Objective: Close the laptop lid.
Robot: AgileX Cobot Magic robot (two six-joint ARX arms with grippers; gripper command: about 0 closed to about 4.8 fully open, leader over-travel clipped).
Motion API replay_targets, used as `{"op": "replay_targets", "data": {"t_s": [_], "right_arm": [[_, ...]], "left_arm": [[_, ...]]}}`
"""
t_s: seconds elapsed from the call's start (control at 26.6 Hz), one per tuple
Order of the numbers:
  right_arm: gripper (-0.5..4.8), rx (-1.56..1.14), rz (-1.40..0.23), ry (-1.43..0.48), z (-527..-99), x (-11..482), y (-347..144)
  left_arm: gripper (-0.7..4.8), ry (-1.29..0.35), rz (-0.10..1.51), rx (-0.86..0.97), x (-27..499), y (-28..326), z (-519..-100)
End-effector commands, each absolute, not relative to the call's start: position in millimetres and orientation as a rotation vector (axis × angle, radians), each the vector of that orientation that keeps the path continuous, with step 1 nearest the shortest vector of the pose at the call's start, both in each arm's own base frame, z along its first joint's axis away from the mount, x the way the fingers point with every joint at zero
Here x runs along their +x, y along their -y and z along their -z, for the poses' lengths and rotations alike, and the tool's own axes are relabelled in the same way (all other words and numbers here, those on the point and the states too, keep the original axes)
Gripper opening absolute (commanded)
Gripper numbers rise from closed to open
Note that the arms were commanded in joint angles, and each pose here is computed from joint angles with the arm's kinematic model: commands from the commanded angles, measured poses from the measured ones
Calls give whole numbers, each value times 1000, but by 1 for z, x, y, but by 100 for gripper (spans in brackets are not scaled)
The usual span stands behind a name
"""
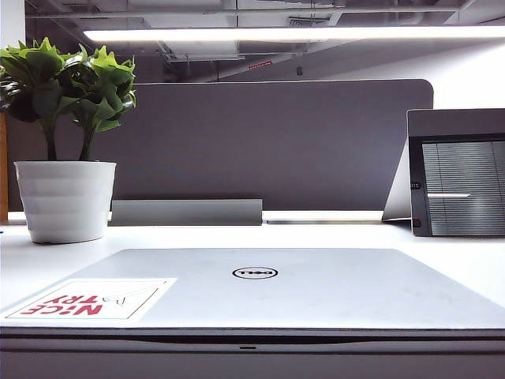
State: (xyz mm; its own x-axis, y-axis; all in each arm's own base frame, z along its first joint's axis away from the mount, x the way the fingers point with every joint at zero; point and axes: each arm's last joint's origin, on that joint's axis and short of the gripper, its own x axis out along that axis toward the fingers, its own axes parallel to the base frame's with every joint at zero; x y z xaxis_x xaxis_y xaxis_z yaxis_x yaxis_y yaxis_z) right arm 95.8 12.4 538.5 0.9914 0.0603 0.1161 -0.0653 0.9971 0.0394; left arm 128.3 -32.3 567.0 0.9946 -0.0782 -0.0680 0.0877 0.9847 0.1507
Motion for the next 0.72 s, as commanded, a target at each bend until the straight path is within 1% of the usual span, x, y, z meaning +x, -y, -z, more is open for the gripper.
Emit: {"op": "replay_targets", "data": {"t_s": [0.04, 0.15, 0.34, 0.45, 0.56, 0.72], "right_arm": [[-5, 43, -45, 127, -524, 88, -11], [-5, 40, -45, 134, -503, 82, -10], [-5, 41, -45, 137, -470, 76, -9], [-5, 38, -45, 117, -450, 76, -9], [-5, 33, -44, 84, -430, 75, -9], [-5, 29, -43, 55, -406, 73, -8]], "left_arm": [[-5, -33, 24, 133, 119, 28, -548], [-5, -2, 18, 117, 106, 24, -516], [-5, 89, 11, 68, 82, 16, -449], [-5, 93, -2, 66, 69, 12, -409], [-5, 68, 0, 75, 59, 9, -382], [-5, 51, 1, 76, 49, 6, -359]]}}
